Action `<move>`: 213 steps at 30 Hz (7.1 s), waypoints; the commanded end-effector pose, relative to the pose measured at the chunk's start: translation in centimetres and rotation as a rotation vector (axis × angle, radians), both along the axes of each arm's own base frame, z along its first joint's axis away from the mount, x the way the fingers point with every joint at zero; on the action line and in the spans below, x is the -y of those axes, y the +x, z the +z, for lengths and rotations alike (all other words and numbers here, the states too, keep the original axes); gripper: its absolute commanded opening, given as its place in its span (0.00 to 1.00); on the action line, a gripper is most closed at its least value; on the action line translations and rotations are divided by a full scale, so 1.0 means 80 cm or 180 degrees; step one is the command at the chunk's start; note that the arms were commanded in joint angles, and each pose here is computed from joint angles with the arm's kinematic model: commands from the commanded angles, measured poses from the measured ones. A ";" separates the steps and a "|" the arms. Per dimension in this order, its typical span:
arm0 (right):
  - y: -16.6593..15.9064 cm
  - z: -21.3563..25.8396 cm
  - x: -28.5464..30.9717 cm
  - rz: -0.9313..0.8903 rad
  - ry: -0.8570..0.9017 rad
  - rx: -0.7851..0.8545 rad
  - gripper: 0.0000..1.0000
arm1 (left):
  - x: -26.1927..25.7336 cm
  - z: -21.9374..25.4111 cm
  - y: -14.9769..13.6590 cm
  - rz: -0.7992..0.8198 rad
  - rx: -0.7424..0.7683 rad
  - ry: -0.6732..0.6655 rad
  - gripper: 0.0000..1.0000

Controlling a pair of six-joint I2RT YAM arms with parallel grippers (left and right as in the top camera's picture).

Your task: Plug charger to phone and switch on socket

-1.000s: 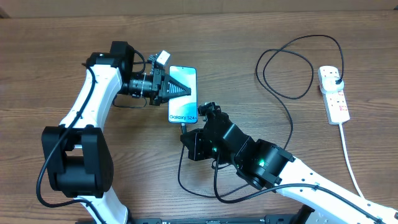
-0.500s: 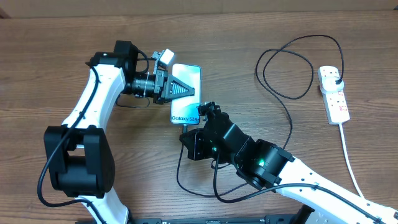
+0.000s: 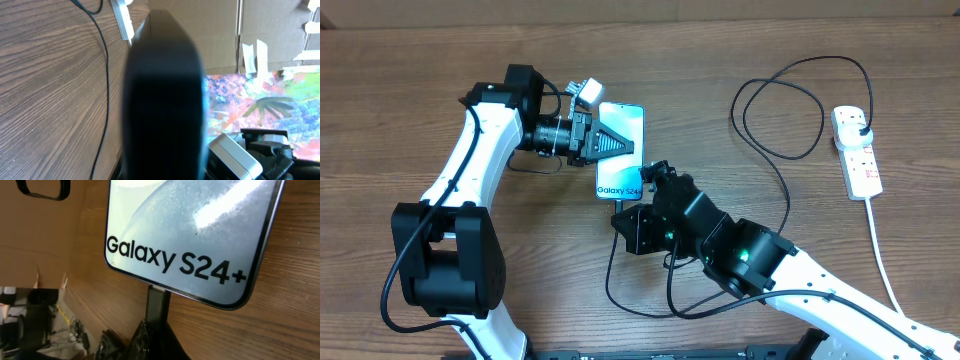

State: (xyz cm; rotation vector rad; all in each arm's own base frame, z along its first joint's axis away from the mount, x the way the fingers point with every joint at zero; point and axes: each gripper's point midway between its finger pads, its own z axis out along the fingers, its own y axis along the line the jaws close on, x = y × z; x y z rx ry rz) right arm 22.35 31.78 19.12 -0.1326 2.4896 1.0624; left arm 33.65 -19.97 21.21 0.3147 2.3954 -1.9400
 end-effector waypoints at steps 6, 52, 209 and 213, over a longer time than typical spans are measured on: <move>0.071 0.030 0.038 -0.0563 0.0081 0.0327 0.04 | 0.012 -0.004 -0.013 -0.0132 0.0013 0.0071 0.04; 0.059 -0.014 0.074 -0.0593 -0.0445 0.0063 0.81 | 0.006 -0.021 -0.016 -0.0138 -0.0028 0.0349 0.04; 0.041 -0.241 0.066 0.0390 -0.0532 -0.1231 0.26 | -0.116 -0.062 0.067 0.0483 0.0625 0.3098 1.00; 0.045 -0.242 0.067 0.0352 -0.0558 -0.1195 0.26 | -0.116 -0.062 0.067 0.0484 0.0624 0.3098 0.99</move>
